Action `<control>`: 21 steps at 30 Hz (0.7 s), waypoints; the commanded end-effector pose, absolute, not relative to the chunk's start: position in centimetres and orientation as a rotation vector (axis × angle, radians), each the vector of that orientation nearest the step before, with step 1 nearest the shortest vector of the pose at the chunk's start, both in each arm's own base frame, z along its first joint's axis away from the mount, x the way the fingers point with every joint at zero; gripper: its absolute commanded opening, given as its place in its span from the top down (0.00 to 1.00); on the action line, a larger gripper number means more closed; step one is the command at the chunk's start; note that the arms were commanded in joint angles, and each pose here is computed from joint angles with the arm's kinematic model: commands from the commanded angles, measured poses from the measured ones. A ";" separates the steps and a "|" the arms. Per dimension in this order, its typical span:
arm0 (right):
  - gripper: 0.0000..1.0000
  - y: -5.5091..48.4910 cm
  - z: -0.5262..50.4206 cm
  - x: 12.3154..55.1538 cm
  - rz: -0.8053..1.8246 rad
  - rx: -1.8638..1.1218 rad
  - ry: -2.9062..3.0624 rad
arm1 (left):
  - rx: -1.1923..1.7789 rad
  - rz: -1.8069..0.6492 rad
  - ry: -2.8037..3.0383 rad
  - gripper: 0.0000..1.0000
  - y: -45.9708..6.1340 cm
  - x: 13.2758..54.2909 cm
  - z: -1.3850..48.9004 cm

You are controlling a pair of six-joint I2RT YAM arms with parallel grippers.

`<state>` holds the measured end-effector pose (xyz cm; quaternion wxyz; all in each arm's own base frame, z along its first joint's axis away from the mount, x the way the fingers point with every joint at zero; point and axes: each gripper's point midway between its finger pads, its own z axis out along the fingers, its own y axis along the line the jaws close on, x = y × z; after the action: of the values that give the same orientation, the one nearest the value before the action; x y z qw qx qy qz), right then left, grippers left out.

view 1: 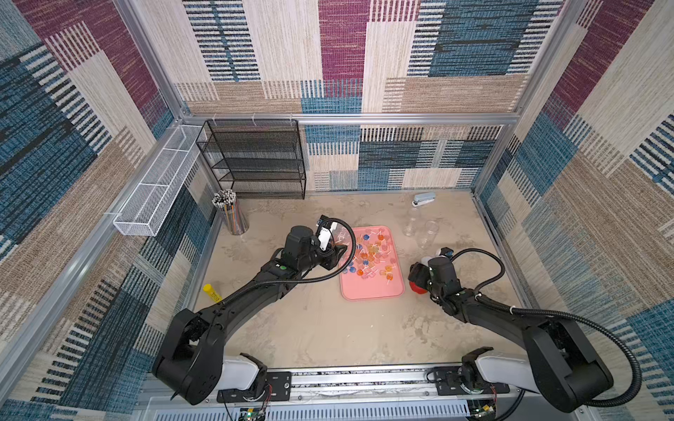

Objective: Pour the candies out of the jar
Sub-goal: 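Place the lid at the center of the board, then pour the candies out of the jar onto the tray.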

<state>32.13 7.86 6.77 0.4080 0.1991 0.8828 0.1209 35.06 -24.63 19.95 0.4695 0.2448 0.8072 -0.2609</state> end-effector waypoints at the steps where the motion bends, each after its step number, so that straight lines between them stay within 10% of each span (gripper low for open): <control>1: 0.06 8.0 9.4 33.4 0.327 0.510 2.144 | 0.613 -0.633 1.971 1.00 -24.8 35.3 20.5; 13: 0.00 7.8 23.3 40.0 0.334 0.412 1.813 | 0.843 -0.598 2.120 1.00 -26.7 33.4 18.8; 21: 0.00 5.1 23.4 39.7 0.345 0.515 1.750 | 1.116 -0.536 2.313 1.00 -29.1 30.5 14.0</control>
<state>39.80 5.81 22.95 0.5877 0.2056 0.7694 0.1427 32.33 -29.48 15.98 0.3099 0.3716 0.8473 -0.2189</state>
